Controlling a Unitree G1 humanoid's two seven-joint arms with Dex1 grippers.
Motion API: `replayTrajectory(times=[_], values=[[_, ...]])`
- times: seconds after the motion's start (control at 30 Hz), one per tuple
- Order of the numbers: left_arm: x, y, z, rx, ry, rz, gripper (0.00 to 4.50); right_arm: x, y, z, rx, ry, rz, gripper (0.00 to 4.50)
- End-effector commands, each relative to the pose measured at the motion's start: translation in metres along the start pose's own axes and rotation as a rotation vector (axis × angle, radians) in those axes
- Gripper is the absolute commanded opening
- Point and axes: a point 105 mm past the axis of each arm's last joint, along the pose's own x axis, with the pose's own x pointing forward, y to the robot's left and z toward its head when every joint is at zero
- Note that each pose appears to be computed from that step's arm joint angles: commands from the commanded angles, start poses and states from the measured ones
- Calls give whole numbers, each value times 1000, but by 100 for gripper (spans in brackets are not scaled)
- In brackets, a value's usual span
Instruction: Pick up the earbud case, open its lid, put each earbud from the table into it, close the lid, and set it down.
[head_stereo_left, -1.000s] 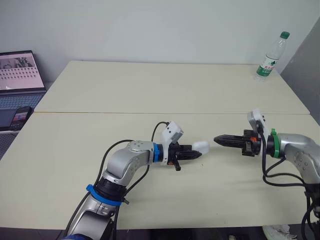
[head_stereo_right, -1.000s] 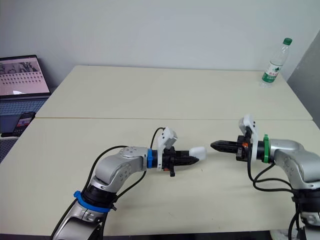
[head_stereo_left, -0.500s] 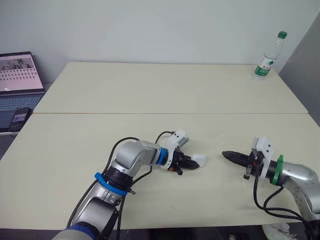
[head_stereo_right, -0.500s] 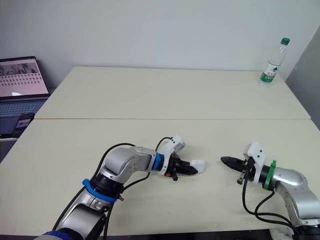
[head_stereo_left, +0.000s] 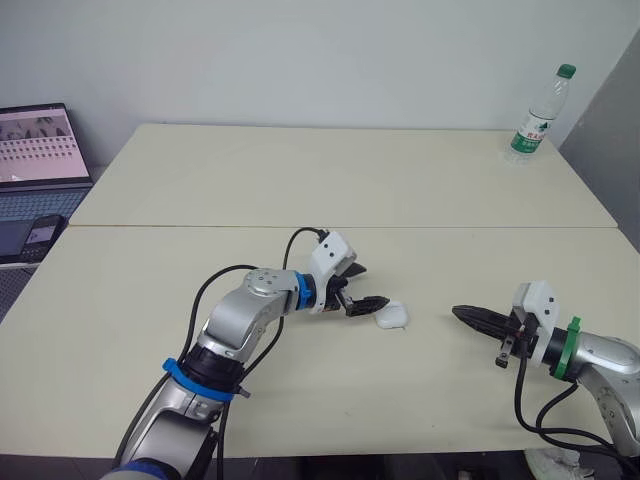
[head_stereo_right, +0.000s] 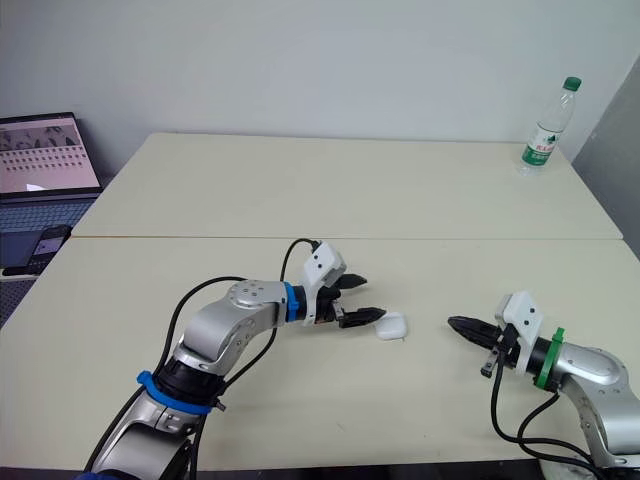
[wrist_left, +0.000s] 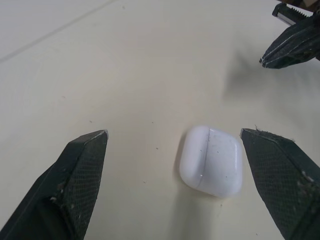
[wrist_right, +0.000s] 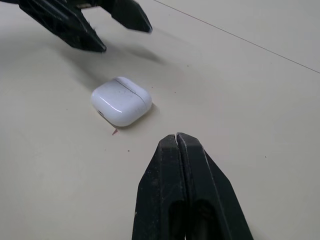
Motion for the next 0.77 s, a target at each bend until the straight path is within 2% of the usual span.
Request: replayTrajectory(times=[0.03, 0.07, 0.13, 0.23, 0.3, 0.43, 0.6, 0.77], values=[[-14, -5, 33, 133, -159, 29, 447, -8, -9, 4, -44, 0, -19, 0], [-20, 0, 33, 176, -175, 58, 447, -8, -13, 2, -62, 9, -48, 0], [-36, 16, 17, 327, -117, 126, 447, -10, -21, -3, -91, 32, -99, 0], [-60, 25, -10, 339, -44, 119, 450, -11, -20, -6, -88, 28, -75, 60], [-69, 21, -21, 304, -39, 96, 450, -13, -20, -9, -86, 35, -63, 121], [-82, -3, -45, 186, -53, 34, 450, -21, -24, -20, -91, 75, -77, 273], [-89, -8, -80, 143, 0, 121, 450, -27, -26, -26, -70, 85, -91, 446], [-90, -10, -88, 104, 2, 141, 450, -27, -23, -29, -59, 95, -65, 446]])
